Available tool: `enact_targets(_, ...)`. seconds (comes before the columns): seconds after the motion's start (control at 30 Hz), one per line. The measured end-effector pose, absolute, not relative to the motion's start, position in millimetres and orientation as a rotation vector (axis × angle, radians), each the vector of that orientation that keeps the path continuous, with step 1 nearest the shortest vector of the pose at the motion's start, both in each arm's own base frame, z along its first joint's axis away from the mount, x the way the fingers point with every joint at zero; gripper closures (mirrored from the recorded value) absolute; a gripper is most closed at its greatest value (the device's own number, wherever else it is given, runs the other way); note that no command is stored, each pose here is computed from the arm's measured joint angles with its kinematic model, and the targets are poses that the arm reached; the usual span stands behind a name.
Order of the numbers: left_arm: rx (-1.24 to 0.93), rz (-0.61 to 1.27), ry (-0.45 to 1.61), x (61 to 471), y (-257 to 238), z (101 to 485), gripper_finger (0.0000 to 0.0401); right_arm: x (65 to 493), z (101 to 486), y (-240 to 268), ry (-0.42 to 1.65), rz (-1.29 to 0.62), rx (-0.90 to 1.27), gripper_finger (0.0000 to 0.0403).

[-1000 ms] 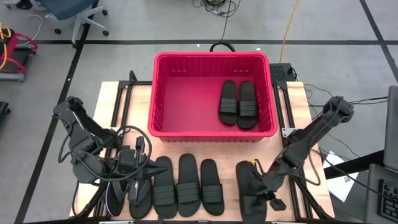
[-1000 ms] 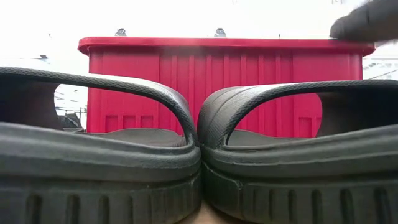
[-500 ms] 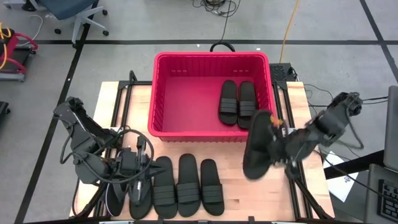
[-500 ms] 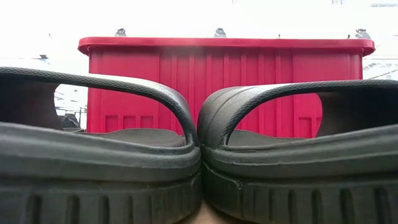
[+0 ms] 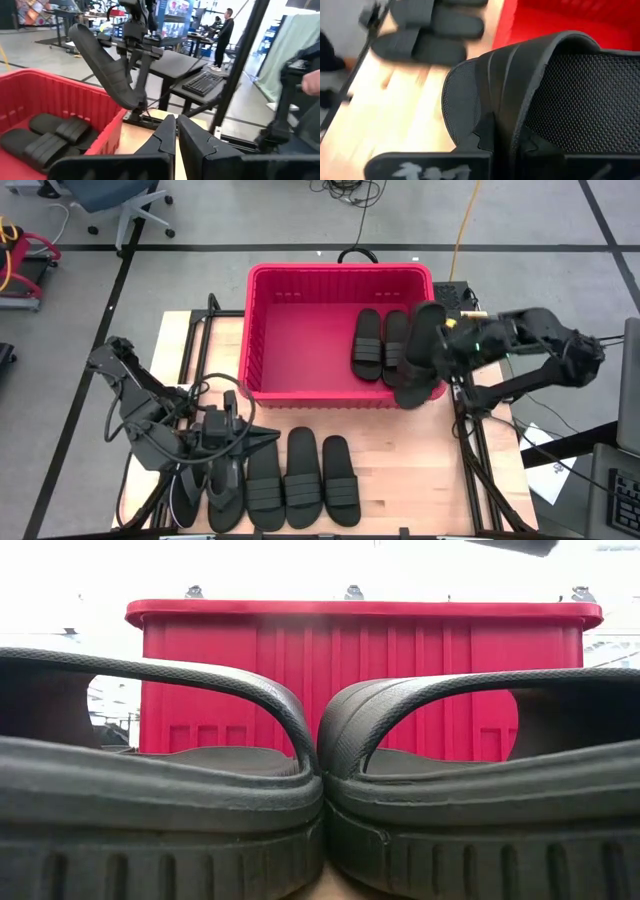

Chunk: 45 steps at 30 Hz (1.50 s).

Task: Pick and place slides into bin
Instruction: Put the black slide into the red bin

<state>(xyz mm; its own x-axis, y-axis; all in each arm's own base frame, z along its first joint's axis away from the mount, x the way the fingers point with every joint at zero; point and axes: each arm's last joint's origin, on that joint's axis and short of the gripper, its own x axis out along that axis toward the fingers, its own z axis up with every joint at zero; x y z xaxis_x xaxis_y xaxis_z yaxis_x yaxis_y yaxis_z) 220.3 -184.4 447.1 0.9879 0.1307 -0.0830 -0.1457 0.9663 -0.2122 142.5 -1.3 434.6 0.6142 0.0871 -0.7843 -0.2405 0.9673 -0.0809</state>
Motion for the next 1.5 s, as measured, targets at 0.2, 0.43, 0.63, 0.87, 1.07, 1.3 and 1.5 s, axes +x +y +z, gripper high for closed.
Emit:
enact_targets(0.2, -0.205, 0.161, 0.068, 223, -181, 447, 0.0396, 176, 435, -48, 0.753, 0.159, -0.1, 0.0398)
enact_targets(0.43, -0.08, 0.173, 0.092, 215, -173, 450, 0.0387, 238, 403, -96, 0.772, 0.199, -0.02, 0.0398)
enact_targets(0.63, -0.034, 0.247, 0.113, 190, -150, 459, 0.0397, 282, 361, -129, 0.805, 0.305, 0.024, 0.0398)
enact_targets(0.87, 0.002, 0.259, 0.155, 171, -127, 463, 0.0385, 309, 328, -152, 0.84, 0.296, 0.056, 0.0398)
enact_targets(1.07, 0.032, 0.265, 0.178, 163, -119, 463, 0.0399, 325, 313, -175, 0.733, 0.318, 0.082, 0.0399)
enact_targets(1.3, 0.011, 0.321, 0.172, 159, -108, 465, 0.0389, 331, 283, -203, 0.722, 0.359, 0.201, 0.0399)
enact_targets(1.5, 0.006, 0.379, 0.174, 162, -97, 465, 0.0393, 333, 254, -218, 0.783, 0.358, 0.24, 0.0399)
